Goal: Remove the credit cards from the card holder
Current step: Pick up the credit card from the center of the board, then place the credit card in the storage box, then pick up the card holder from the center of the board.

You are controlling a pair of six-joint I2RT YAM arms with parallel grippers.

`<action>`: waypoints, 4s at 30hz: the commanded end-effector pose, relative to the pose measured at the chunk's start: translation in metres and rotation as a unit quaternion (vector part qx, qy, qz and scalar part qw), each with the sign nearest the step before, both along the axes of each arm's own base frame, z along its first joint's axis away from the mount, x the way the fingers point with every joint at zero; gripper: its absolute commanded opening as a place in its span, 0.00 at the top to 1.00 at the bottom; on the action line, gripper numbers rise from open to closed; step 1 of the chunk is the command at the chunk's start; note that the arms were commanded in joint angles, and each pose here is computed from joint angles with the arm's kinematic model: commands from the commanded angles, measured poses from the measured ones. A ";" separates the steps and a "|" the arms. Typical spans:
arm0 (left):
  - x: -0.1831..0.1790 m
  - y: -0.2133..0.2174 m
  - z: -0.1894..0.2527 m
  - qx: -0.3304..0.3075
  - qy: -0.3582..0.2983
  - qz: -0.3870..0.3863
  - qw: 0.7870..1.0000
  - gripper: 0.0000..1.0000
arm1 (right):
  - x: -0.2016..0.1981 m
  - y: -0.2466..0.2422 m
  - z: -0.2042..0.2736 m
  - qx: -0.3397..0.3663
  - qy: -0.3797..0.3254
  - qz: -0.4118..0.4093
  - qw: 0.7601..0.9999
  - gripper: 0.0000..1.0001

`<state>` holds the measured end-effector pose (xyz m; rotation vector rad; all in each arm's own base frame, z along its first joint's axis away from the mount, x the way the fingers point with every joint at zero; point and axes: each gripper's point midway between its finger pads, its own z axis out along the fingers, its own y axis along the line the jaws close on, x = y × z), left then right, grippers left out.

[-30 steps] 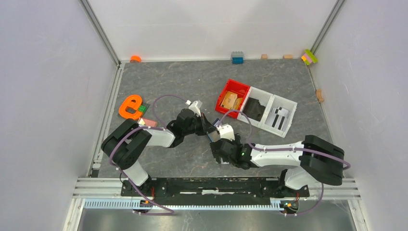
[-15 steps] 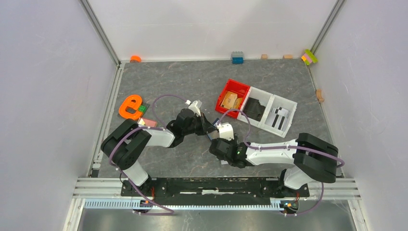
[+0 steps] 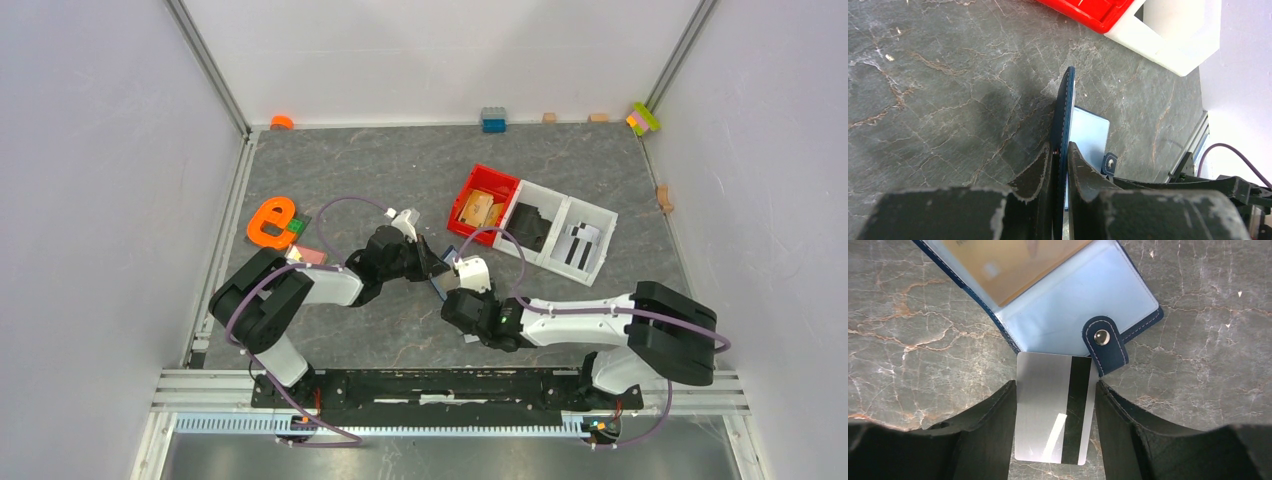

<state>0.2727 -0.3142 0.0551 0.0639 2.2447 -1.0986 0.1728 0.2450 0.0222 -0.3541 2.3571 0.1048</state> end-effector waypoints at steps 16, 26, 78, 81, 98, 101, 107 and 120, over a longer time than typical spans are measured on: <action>0.004 0.004 -0.001 0.032 -0.013 -0.002 0.999 0.98 | 0.074 -0.009 0.116 0.028 -0.089 -0.042 0.995 0.40; 0.004 0.005 0.000 0.037 -0.009 0.000 0.999 0.98 | 0.141 -0.151 0.145 0.008 -0.114 -0.212 0.971 0.39; -0.010 -0.006 0.017 0.013 0.016 -0.046 0.999 0.89 | 0.159 -0.111 0.146 0.203 -0.176 -0.088 0.959 0.16; -0.009 -0.004 0.020 0.016 0.013 -0.043 0.999 0.83 | 0.143 -0.075 0.129 0.223 -0.153 -0.032 0.962 0.15; -0.015 -0.001 0.037 0.024 0.009 -0.057 0.998 0.71 | 0.109 -0.021 0.098 0.266 -0.064 0.091 0.958 0.23; -0.015 -0.001 0.038 0.026 0.009 -0.057 0.998 0.71 | 0.107 -0.014 0.092 0.253 -0.049 0.104 0.961 0.29; -0.015 -0.001 0.038 0.028 0.012 -0.060 0.998 0.72 | 0.105 -0.004 0.086 0.231 -0.028 0.126 0.964 0.33; -0.015 -0.002 0.039 0.025 0.015 -0.062 0.998 0.96 | 0.104 0.008 0.063 0.196 0.018 0.146 0.969 0.57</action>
